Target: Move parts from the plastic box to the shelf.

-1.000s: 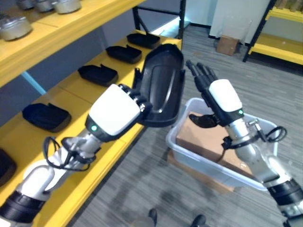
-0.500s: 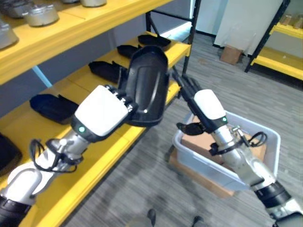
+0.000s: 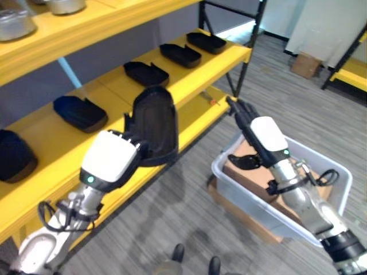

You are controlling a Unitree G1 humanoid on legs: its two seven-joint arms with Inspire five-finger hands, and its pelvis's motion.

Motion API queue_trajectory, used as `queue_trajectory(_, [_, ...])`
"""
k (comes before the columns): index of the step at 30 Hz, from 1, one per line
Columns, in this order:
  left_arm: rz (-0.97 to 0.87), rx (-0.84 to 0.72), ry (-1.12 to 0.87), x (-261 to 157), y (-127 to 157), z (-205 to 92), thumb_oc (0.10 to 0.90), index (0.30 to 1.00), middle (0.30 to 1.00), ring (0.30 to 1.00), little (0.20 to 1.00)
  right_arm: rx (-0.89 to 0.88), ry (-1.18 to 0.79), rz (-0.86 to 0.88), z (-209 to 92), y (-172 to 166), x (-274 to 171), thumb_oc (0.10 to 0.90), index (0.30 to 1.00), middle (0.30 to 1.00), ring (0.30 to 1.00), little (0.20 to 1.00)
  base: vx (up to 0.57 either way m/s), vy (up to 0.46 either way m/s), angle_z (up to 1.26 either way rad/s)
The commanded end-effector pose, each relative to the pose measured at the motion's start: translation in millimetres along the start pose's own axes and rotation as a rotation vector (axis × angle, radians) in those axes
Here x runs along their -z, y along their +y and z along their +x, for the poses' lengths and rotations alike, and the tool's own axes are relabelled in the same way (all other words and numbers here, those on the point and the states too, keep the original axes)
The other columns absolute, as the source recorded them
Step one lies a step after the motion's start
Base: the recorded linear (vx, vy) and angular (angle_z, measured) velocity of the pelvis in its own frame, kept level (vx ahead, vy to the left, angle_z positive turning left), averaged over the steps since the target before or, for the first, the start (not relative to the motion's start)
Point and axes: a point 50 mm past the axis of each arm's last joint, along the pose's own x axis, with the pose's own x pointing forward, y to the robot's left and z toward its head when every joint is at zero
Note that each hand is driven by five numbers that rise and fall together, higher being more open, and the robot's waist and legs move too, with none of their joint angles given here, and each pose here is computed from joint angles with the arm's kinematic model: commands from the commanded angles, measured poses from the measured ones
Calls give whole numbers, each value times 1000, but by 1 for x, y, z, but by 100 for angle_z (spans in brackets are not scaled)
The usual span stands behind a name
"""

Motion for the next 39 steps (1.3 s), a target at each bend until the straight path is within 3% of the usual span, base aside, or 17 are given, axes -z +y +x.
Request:
queue_trajectory(1, [62, -291, 82, 25, 45, 24, 400, 300, 300, 300, 300, 208, -173, 8, 20, -42, -25, 900, 1000, 1000, 1000, 1000, 9, -26, 67])
queue_trajectory(7, [80, -288, 109, 28, 46, 18, 400, 300, 300, 300, 300, 214, -183, -10, 18, -46, -26, 900, 1000, 1000, 1000, 1000, -36, -21, 35])
queue_trajectory(10, [83, -368, 81, 27, 58, 31, 400, 300, 300, 300, 300, 235, -168, -54, 16, -58, -19, 900, 1000, 1000, 1000, 1000, -197, 63, 91])
queue_trajectory(23, [38, -434, 106, 34, 65, 42, 400, 300, 300, 300, 300, 258, -10, -29, -3, -48, 2, 900, 1000, 1000, 1000, 1000, 13, 199, 74])
queue_trajectory(39, [171, -421, 136, 48, 74, 34, 400, 300, 300, 300, 300, 234, -38, 10, 19, -29, -12, 900, 1000, 1000, 1000, 1000, 32, 215, 3])
